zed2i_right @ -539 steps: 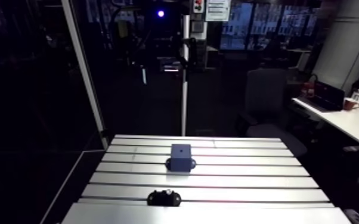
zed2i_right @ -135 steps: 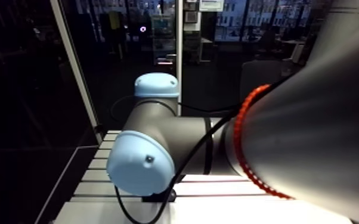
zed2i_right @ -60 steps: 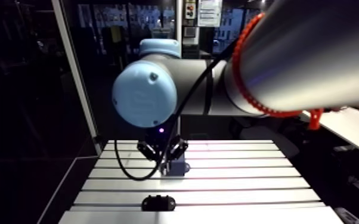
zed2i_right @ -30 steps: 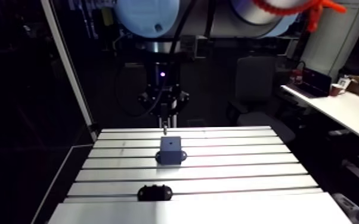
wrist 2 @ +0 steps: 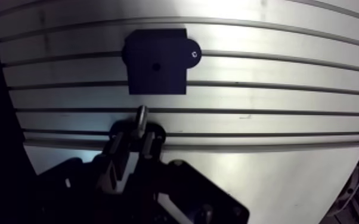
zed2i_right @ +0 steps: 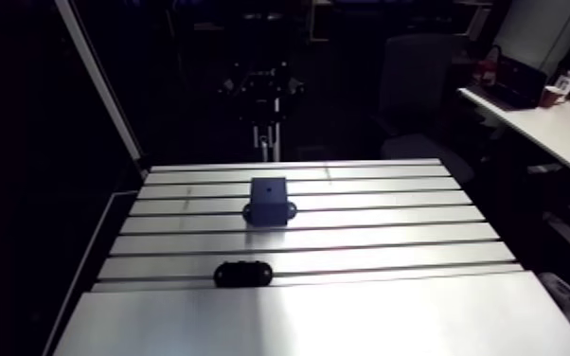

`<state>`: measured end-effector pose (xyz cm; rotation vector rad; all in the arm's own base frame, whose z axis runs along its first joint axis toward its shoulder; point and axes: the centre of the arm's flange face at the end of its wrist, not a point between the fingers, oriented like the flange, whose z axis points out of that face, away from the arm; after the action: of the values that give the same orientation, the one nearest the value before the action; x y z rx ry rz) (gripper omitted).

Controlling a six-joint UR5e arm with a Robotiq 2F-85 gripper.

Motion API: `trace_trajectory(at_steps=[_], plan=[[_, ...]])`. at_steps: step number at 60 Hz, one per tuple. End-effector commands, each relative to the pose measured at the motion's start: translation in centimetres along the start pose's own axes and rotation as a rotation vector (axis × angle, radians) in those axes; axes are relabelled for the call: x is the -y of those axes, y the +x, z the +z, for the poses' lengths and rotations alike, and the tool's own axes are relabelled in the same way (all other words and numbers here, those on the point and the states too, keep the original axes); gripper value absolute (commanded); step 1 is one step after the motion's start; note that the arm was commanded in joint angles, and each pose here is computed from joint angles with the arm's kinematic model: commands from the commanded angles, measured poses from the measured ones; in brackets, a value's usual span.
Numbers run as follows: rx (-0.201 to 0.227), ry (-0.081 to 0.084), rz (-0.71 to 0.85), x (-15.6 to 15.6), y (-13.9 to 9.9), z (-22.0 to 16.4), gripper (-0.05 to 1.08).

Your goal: Pick up the M10 bolt and insert it into the hole until fully seated.

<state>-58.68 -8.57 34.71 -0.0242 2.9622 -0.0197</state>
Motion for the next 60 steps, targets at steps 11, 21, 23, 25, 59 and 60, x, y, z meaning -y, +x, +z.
trace_trajectory(at_steps=[11,21,23,25,59,60], plan=[[0.054,-0.008,0.0,-0.4,2.3,1.9,1.08],[0.07,-0.007,-0.001,-0.3,2.7,3.0,1.08],[0.07,-0.006,-0.001,-0.3,2.7,3.1,1.08],[0.069,-0.006,-0.002,-0.2,2.8,3.1,1.08],[0.107,-0.006,-0.004,-0.2,4.0,5.4,1.08],[0.107,-0.006,-0.004,-0.2,4.0,5.4,1.08]])
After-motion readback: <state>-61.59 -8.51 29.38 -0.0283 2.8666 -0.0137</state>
